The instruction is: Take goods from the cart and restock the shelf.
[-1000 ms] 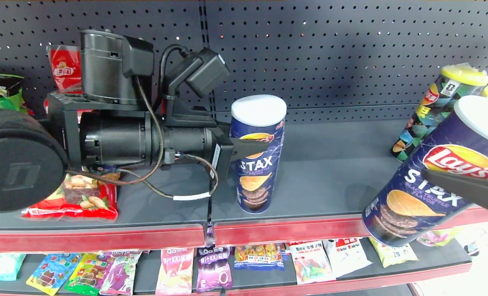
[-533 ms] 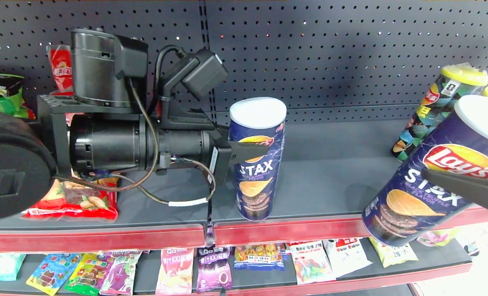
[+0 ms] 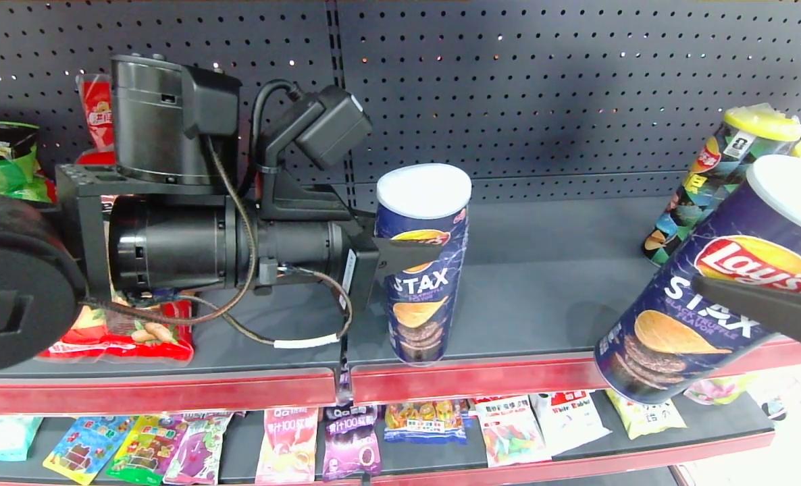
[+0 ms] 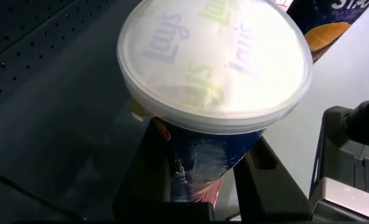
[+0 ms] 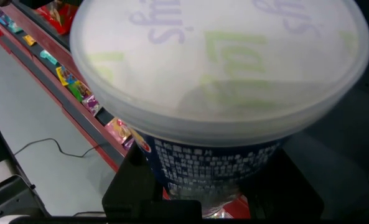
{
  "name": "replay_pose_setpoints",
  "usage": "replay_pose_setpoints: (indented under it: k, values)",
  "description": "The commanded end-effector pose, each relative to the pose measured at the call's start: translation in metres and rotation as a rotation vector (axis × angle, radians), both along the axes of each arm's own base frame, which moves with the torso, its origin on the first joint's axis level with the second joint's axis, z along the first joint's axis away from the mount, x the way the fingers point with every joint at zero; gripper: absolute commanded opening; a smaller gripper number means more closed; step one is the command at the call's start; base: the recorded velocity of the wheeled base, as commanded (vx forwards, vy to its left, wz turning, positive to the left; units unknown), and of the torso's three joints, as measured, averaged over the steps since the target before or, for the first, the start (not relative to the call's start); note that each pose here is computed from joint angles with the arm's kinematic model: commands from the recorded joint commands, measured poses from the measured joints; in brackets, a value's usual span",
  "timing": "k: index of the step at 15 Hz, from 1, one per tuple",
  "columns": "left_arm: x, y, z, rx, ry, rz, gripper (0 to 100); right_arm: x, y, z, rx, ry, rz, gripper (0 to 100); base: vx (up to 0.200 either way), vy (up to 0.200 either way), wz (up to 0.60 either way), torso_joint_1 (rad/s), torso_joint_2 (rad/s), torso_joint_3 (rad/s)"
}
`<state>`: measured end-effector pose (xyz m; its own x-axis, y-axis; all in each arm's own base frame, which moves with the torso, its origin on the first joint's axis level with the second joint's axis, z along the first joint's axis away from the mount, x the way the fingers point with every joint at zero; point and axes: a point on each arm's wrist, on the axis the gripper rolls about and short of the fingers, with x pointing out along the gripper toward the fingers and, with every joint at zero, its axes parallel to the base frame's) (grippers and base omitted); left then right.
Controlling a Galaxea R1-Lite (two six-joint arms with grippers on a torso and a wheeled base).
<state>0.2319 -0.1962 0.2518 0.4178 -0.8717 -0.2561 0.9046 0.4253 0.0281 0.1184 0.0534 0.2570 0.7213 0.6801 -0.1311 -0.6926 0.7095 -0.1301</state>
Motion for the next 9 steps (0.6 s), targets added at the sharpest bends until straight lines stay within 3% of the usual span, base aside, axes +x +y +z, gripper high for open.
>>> replay_pose_setpoints:
  k: [1,2,3,9]
  values:
    - [-0.0004,-0.0007,-0.0012,0.005,0.004,-0.003,0,-0.0001,0.0001,0.0003,0.0,-0.002,0.001,0,0.0,0.0,0.0,0.0,0.0,0.0]
    - [-0.0011,-0.0014,-0.0016,0.006,0.005,-0.006,0,0.0007,0.0003,-0.0001,-0.001,0.001,0.001,0,0.0,0.0,0.0,0.0,0.0,0.0]
    - [-0.0013,-0.0018,-0.0012,0.005,0.004,-0.008,100,0.0007,0.0003,0.0003,-0.001,-0.001,0.001,0,0.0,0.0,0.0,0.0,0.0,0.0]
    - [-0.0067,0.0044,0.0043,-0.001,-0.011,0.024,100,0.0098,0.004,0.0084,0.0,-0.009,0.003,0,0.0,0.0,0.0,0.0,0.0,0.0]
